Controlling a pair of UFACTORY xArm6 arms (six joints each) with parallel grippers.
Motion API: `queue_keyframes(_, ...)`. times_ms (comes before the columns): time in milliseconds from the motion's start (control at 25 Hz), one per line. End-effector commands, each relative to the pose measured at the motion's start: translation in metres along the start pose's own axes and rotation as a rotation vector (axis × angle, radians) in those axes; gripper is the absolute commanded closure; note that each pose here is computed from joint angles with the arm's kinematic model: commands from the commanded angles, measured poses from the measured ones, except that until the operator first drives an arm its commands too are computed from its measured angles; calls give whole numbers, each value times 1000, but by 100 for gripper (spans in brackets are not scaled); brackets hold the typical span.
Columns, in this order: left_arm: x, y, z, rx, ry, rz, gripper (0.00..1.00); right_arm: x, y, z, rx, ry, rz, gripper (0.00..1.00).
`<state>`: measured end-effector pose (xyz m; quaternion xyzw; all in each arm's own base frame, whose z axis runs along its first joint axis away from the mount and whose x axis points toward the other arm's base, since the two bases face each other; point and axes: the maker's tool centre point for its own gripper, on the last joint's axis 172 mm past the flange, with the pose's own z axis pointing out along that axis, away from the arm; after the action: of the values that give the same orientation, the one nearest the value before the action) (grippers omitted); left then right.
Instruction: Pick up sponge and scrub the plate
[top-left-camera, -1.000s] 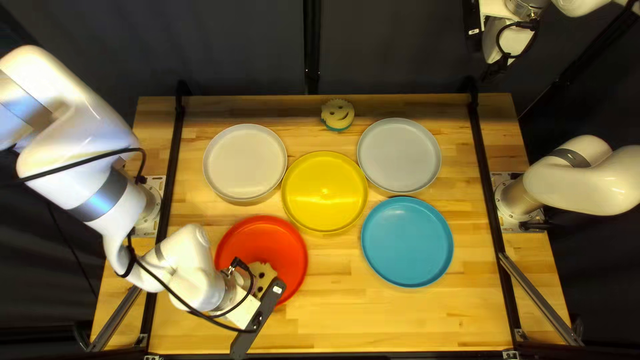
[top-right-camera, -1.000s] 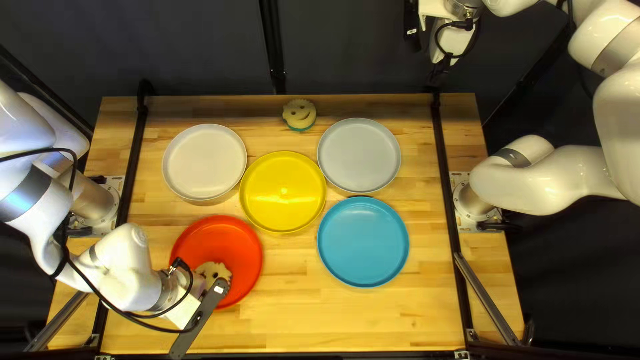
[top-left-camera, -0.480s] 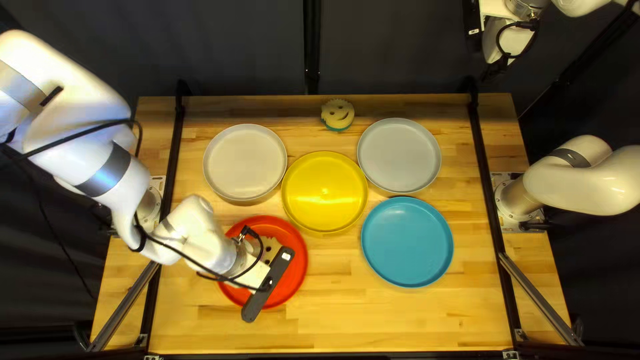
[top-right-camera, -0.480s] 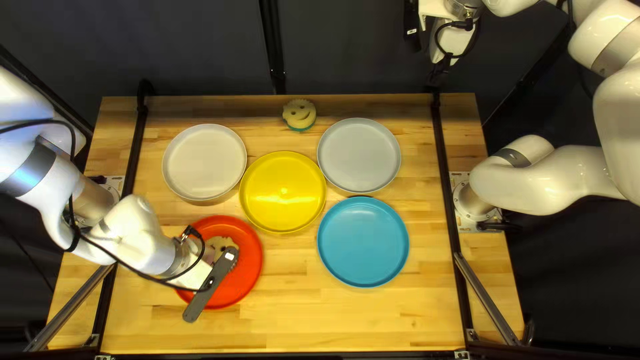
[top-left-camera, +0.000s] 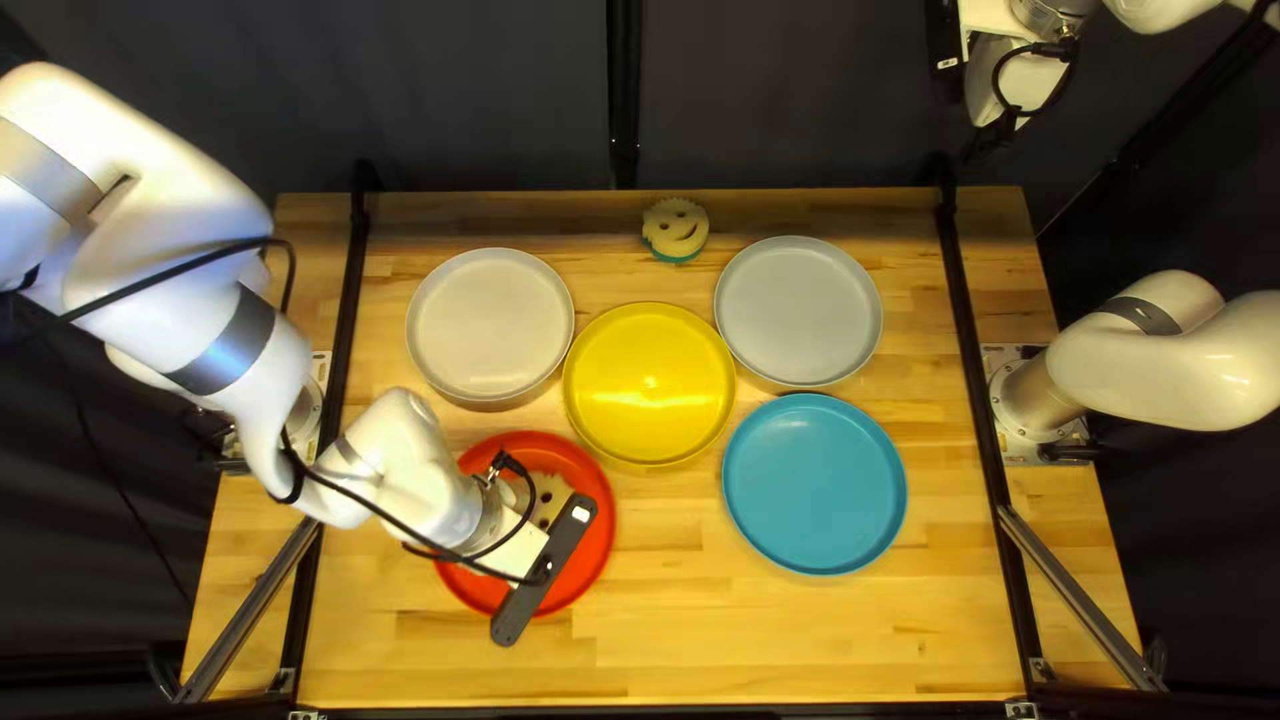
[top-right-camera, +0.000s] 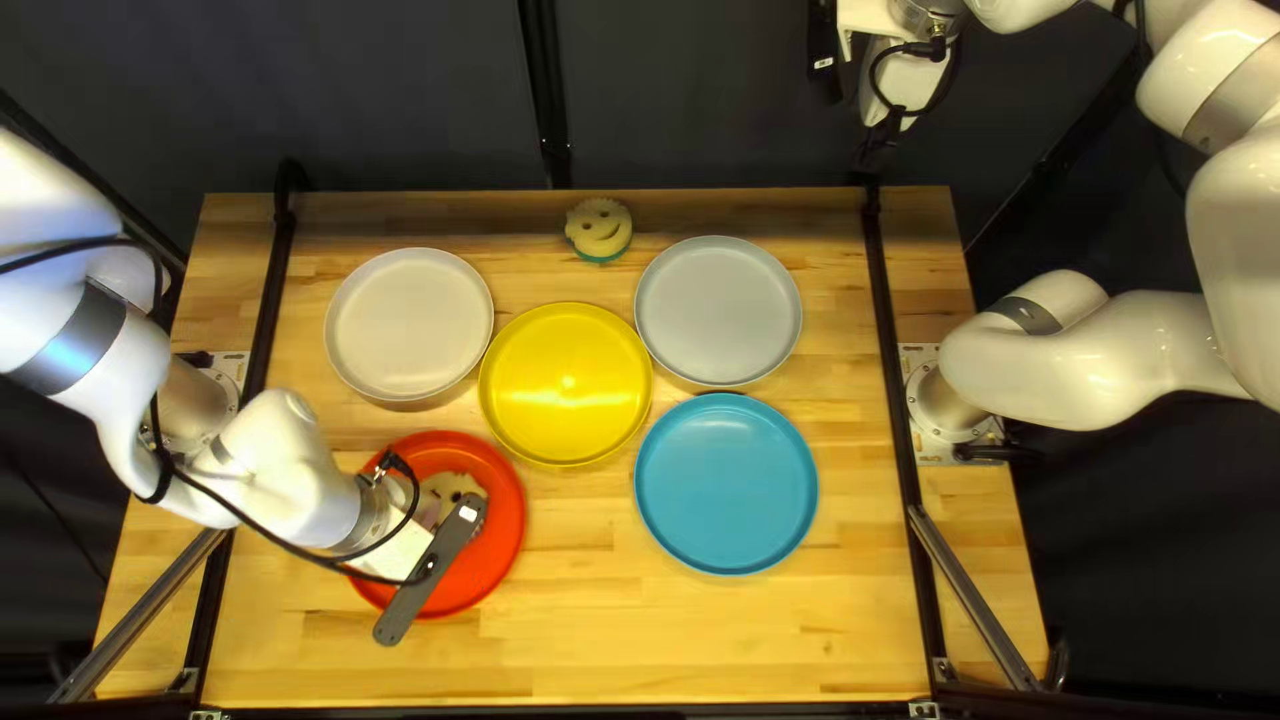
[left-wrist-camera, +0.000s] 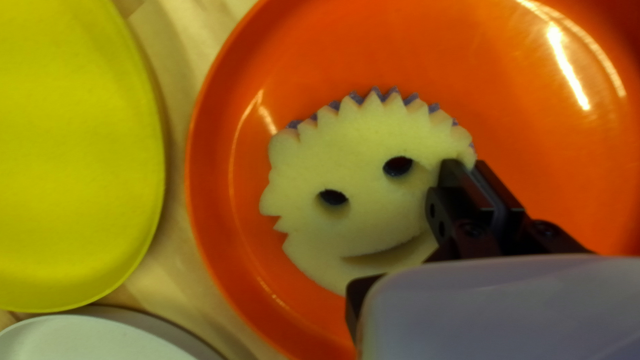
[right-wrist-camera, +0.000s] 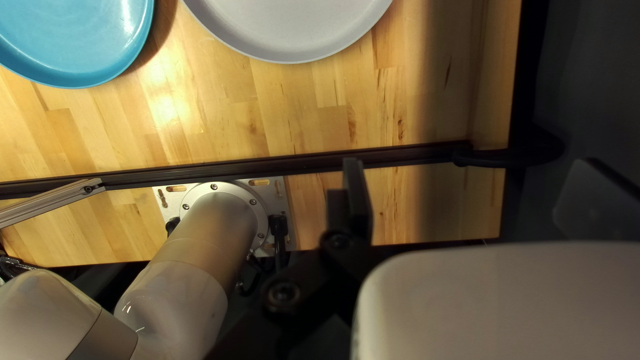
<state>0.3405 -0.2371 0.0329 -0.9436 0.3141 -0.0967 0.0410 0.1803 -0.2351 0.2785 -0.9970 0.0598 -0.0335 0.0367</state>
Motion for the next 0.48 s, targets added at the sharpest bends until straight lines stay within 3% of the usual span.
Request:
queue_keyframes(40, 1, 26, -7, 4, -7, -5, 100, 0, 0, 0, 0, 0, 0, 0)
queue_keyframes(280, 10, 21, -9, 13, -6, -8, 100, 0, 0, 0, 0, 0, 0, 0)
queue_keyframes(480, 22, -5, -2, 23, 6, 1, 100, 0, 0, 0, 0, 0, 0, 0)
